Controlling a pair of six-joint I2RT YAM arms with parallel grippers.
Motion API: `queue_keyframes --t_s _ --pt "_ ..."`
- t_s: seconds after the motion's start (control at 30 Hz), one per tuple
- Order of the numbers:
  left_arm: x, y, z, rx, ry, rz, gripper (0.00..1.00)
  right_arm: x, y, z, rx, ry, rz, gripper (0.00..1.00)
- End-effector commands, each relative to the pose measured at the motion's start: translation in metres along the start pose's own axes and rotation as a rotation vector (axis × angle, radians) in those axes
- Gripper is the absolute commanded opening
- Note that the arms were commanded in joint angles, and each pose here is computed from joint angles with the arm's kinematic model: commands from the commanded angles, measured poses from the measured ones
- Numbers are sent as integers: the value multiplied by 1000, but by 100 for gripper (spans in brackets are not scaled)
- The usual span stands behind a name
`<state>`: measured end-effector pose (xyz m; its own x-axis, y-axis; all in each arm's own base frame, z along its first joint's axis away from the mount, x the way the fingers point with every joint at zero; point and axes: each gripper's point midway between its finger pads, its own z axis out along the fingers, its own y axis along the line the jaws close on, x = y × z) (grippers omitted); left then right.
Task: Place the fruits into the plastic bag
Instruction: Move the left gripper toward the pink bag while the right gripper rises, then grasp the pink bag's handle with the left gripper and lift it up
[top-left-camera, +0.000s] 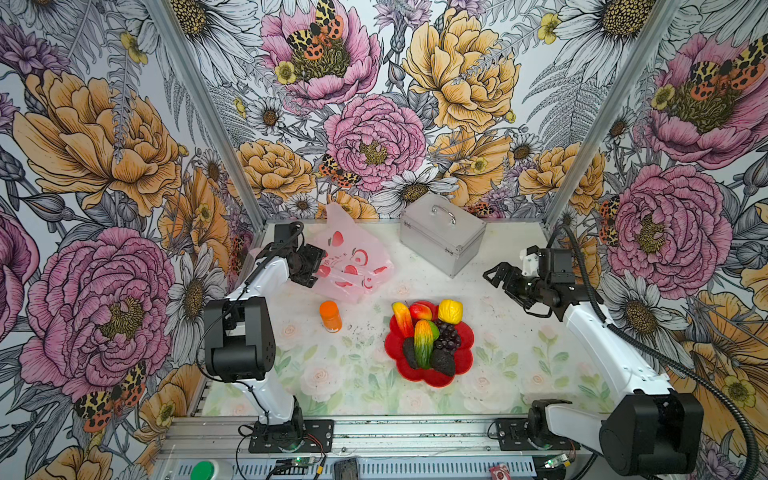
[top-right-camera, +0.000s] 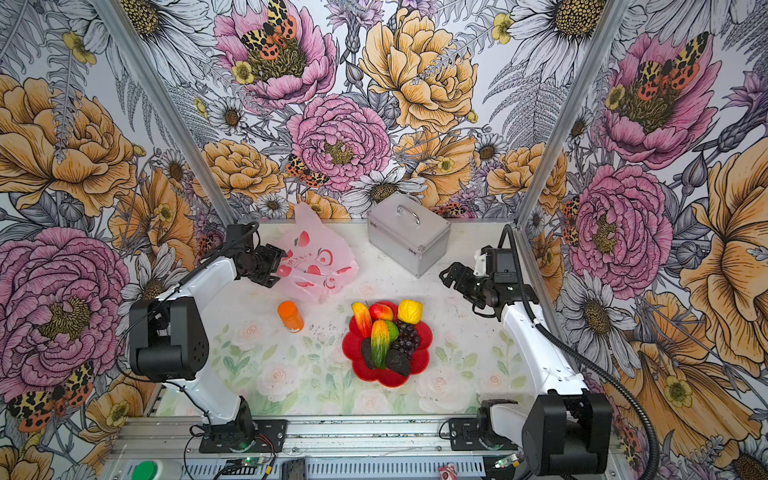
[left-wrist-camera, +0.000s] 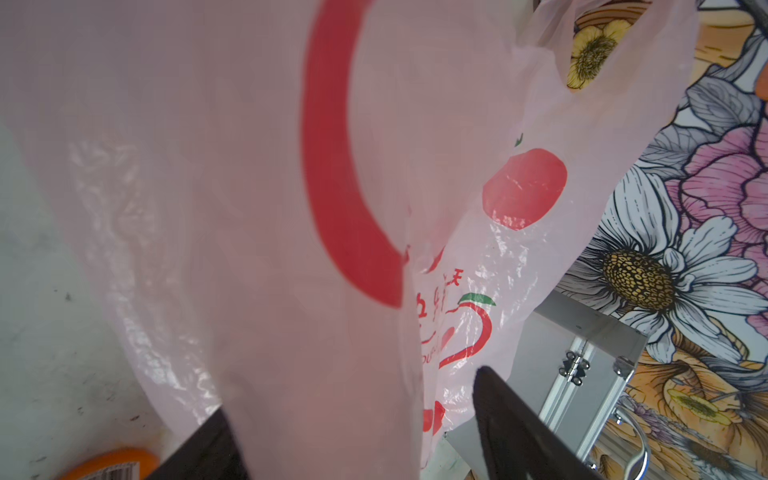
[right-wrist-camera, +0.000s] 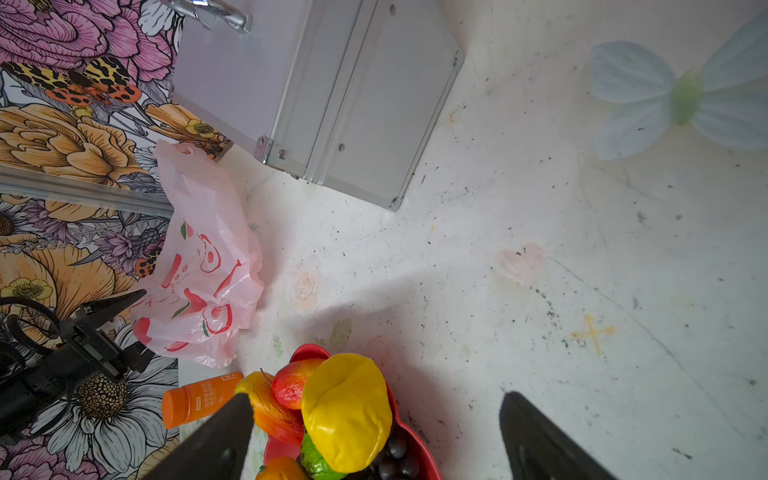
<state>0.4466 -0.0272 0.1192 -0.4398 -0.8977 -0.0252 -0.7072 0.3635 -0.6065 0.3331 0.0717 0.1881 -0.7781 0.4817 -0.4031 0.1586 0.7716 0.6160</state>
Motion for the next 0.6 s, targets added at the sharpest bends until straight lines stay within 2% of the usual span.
queue_keyframes --t_s 0.0,0.03,0.1,0.13,0.17,0.3,0.5,0.57 --pt "0 -10 1 15 -1 28 57 -12 11 -3 -15 -21 -38 95" --pt "0 -10 1 16 -3 31 47 -12 12 -3 -17 -19 -40 95" --pt "0 -11 1 16 -4 35 13 -12 13 -2 -16 -16 -40 95" --pt "0 -14 -1 20 -8 42 3 -13 13 -1 -17 -16 -41 95" --pt "-1 -18 -3 24 -12 52 0 -13 13 -1 -18 -15 -41 95" --pt "-2 -52 -22 55 -47 169 0 -13 13 0 -16 -13 -38 95" --pt "13 -133 -75 98 -124 490 0 -16 17 -5 -24 -30 -35 95" --pt "25 -153 -77 70 -135 635 0 -15 18 -8 -28 -35 -27 95"
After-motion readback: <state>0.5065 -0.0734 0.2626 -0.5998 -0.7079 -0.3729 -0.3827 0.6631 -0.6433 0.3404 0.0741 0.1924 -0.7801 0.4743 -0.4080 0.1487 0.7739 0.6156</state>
